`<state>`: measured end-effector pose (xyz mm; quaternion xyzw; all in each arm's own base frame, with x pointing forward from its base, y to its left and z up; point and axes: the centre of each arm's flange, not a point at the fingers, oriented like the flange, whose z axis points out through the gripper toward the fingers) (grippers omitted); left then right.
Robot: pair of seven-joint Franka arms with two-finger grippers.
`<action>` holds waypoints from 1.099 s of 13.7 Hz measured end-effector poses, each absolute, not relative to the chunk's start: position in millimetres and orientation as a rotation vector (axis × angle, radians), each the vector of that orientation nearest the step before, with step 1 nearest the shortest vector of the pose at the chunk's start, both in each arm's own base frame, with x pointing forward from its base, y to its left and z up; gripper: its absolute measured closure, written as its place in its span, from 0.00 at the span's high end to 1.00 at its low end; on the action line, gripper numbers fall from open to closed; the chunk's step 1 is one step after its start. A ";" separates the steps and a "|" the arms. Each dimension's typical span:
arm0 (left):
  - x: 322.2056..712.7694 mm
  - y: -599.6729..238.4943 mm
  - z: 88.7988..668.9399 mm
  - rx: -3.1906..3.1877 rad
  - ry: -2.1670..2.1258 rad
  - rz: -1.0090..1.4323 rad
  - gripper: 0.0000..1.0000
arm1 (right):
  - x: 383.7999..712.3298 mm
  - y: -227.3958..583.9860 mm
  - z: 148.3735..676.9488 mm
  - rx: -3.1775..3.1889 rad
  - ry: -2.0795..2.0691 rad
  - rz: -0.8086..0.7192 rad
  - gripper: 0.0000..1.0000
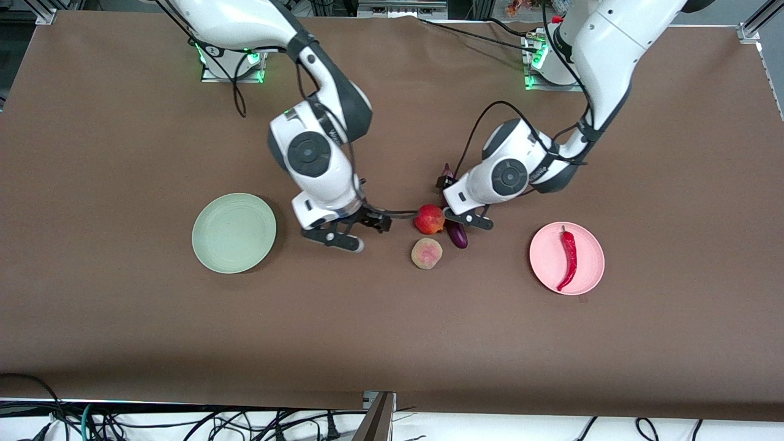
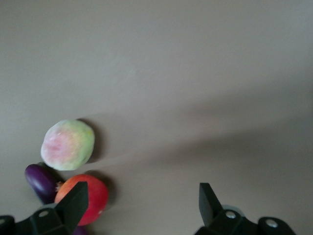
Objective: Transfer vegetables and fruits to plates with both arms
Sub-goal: 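Release the chili and reach the eggplant while the right gripper reaches the apple, then place the eggplant on the pink plate while the right gripper grasps the apple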
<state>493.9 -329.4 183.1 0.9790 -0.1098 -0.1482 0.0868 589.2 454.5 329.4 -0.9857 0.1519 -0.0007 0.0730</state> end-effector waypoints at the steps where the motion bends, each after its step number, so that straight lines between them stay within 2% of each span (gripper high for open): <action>1: 487.4 -335.2 177.4 2.919 -0.313 -0.443 1.00 | 588.2 458.2 326.1 -2.959 0.463 -0.005 1.00; 2: 485.7 -337.4 172.7 2.917 -0.300 -0.435 0.93 | 590.5 456.5 326.3 -2.958 0.471 -0.011 1.00; 3: 486.7 -337.2 169.5 2.915 -0.287 -0.421 0.93 | 593.4 453.6 327.8 -2.955 0.483 -0.018 1.00; 4: 488.4 -335.8 167.7 2.915 -0.283 -0.410 0.85 | 595.5 451.5 328.8 -2.953 0.495 -0.021 1.00; 6: 491.3 -332.2 167.7 2.925 -0.292 -0.397 0.60 | 596.2 451.3 329.5 -2.948 0.507 -0.024 1.00; 8: 498.4 -322.2 170.3 2.937 -0.272 -0.401 0.39 | 596.7 451.7 329.5 -2.940 0.532 -0.029 1.00; 12: 548.8 -249.1 230.3 3.077 -0.199 -0.473 0.33 | 596.9 459.8 325.9 -2.893 0.599 -0.064 1.00; 15: 592.6 -186.0 290.4 3.192 -0.162 -0.387 0.33 | 575.0 498.6 308.0 -2.833 0.653 -0.093 1.00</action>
